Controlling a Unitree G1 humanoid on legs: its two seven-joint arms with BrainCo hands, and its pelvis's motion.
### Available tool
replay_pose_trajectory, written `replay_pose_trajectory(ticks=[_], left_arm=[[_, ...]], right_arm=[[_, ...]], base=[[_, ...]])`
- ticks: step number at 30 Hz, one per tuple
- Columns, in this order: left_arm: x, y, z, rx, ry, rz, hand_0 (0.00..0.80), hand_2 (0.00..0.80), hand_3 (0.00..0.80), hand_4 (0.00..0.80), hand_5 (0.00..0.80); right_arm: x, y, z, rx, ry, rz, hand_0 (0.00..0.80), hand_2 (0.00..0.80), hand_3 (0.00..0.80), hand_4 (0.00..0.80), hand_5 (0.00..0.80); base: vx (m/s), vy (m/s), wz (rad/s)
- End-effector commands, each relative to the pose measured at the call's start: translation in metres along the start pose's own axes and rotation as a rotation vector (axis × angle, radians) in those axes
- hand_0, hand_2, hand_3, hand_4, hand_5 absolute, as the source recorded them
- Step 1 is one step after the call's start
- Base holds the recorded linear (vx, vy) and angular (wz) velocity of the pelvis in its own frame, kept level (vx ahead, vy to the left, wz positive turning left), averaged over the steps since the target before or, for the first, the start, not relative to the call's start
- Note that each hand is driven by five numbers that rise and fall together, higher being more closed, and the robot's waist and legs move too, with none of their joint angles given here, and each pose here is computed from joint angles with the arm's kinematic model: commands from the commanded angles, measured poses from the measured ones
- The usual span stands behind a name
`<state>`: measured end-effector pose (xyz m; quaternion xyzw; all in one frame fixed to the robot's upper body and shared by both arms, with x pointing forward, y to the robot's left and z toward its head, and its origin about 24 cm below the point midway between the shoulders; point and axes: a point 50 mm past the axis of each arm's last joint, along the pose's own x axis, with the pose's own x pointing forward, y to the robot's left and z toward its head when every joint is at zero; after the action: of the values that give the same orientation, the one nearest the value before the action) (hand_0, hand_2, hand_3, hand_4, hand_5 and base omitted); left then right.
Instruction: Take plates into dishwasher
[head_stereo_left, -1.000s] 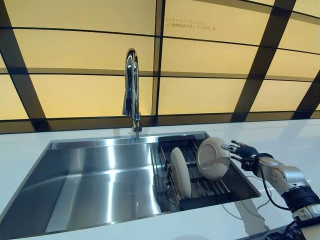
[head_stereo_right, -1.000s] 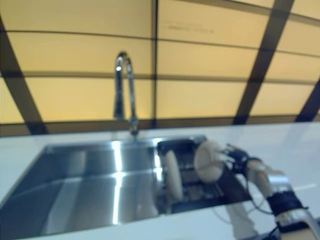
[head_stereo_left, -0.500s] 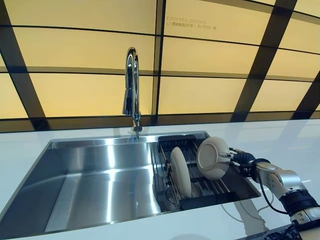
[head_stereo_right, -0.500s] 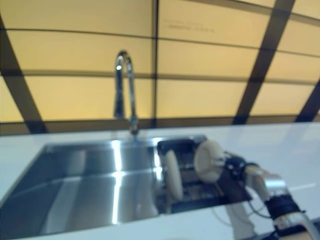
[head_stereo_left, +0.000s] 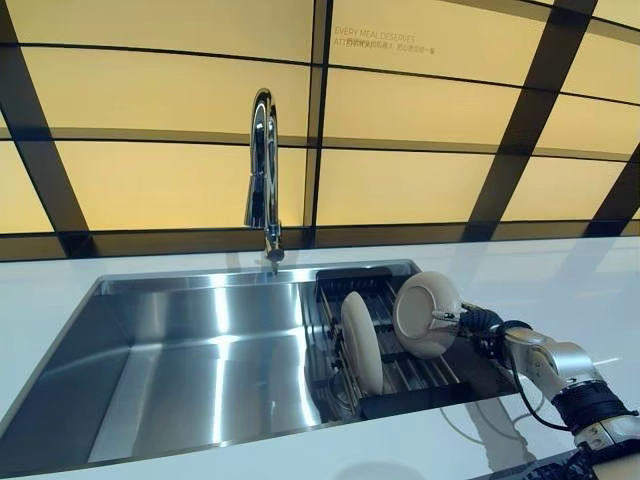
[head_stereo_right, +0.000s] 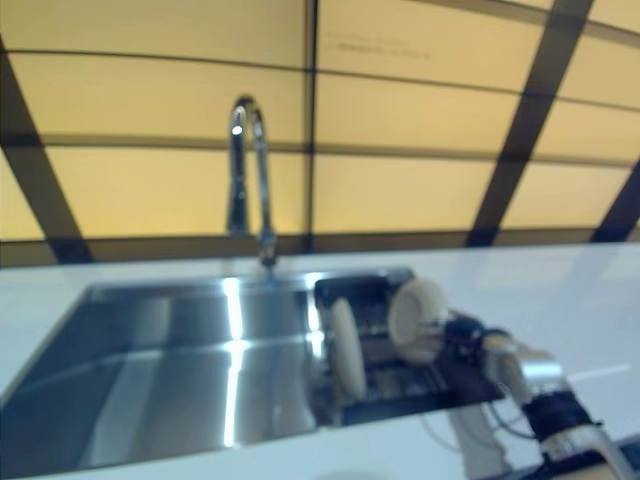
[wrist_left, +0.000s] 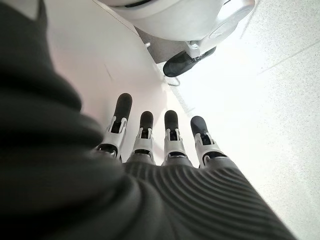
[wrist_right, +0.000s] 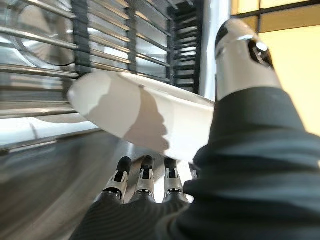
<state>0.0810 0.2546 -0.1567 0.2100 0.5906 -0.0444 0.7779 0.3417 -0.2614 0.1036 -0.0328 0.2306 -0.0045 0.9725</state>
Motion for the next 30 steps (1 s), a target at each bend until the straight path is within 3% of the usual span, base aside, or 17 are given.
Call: replay_pose_trajectory(ticks=[1,21,22,25,26,27,30], left_arm=[[0.002,0.012,0.024,0.067,-0.065,0.024,0.0,0.0,0.0,0.0,0.0],[0.003,0.008,0.026,0.11,-0.063,0.006,0.0,0.0,0.0,0.0,0.0],[0.003,0.008,0.027,0.109,-0.064,0.005,0.0,0.0,0.0,0.0,0.0],[0.003,0.007,0.026,0.111,-0.065,0.002,0.0,0.0,0.0,0.0,0.0],[0.003,0.006,0.026,0.111,-0.065,0.002,0.0,0.0,0.0,0.0,0.0],[0.003,0.006,0.027,0.112,-0.066,0.001,0.0,0.0,0.0,0.0,0.0],[0.003,0.006,0.028,0.114,-0.066,0.0,0.0,0.0,0.0,0.0,0.0]], right_arm=[[0.003,0.004,0.016,-0.024,-0.035,-0.014,0.0,0.0,0.0,0.0,0.0],[0.013,0.006,0.024,0.088,-0.022,-0.098,0.0,0.0,0.0,0.0,0.0],[0.013,0.007,0.025,0.092,-0.025,-0.101,0.078,0.078,0.078,0.078,0.078],[0.014,0.006,0.026,0.097,-0.036,-0.115,0.056,0.056,0.056,0.056,0.056],[0.013,0.006,0.026,0.097,-0.041,-0.12,0.0,0.0,0.0,0.0,0.0],[0.014,0.007,0.026,0.101,-0.044,-0.122,0.0,0.0,0.0,0.0,0.0],[0.014,0.008,0.028,0.101,-0.064,-0.137,0.088,0.088,0.088,0.088,0.088]], base=[[0.0,0.0,0.0],[0.002,0.0,0.0],[0.0,0.0,0.0],[0.0,0.0,0.0],[0.0,0.0,0.0],[0.0,0.0,0.0],[0.0,0.0,0.0]])
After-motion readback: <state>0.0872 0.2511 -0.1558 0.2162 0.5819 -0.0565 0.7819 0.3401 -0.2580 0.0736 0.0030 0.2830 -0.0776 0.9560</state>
